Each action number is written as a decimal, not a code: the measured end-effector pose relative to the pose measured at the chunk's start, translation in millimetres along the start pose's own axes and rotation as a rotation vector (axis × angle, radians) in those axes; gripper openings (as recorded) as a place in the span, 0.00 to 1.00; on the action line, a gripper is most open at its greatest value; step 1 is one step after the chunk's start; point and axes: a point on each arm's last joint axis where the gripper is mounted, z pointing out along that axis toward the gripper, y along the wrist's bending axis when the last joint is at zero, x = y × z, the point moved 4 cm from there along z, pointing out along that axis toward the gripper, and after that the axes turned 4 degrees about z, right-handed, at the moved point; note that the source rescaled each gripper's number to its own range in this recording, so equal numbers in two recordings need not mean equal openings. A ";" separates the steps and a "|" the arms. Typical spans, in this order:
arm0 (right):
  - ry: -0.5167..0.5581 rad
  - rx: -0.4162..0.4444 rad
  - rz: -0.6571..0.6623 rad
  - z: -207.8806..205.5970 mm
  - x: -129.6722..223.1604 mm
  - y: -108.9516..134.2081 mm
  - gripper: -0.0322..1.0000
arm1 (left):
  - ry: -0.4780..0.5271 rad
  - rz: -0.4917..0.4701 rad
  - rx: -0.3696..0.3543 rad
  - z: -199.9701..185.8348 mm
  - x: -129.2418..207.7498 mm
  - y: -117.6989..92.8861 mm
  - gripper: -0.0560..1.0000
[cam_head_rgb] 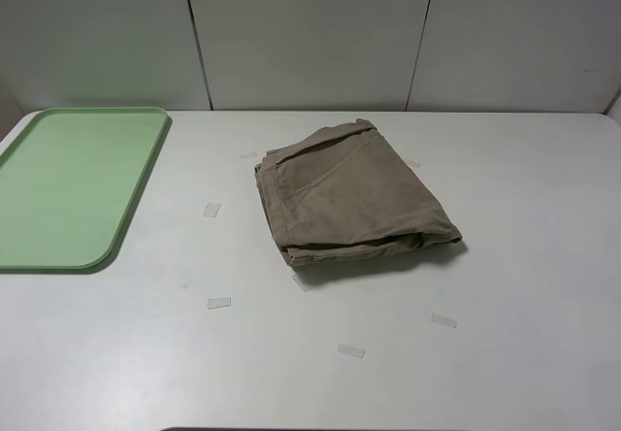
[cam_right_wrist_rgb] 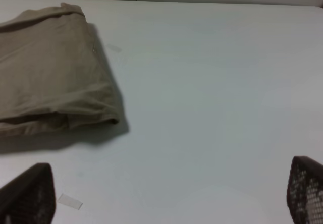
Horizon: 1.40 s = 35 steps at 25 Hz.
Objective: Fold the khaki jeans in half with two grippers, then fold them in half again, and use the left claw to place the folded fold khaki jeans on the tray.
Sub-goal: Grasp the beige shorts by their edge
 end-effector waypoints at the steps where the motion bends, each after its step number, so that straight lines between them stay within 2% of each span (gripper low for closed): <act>1: 0.000 0.000 0.000 0.0 0.0 0.0 1.00 | 0.000 0.000 0.000 0.0 0.0 0.0 0.88; 18: 0.000 0.000 0.000 0.0 0.0 0.0 1.00 | -0.004 0.000 0.000 0.0 -0.5 0.0 0.88; 27: 0.000 0.000 0.000 0.0 0.0 0.0 1.00 | -0.005 0.009 -0.027 -0.1 -0.7 3.5 0.88; 31: 0.000 0.000 0.000 0.0 0.0 0.0 1.00 | 0.060 0.013 -0.026 4.6 -9.1 3.4 0.88; 35: 0.000 0.000 0.000 0.0 0.0 0.0 1.00 | 0.177 0.019 -0.026 13.3 -34.0 3.3 0.88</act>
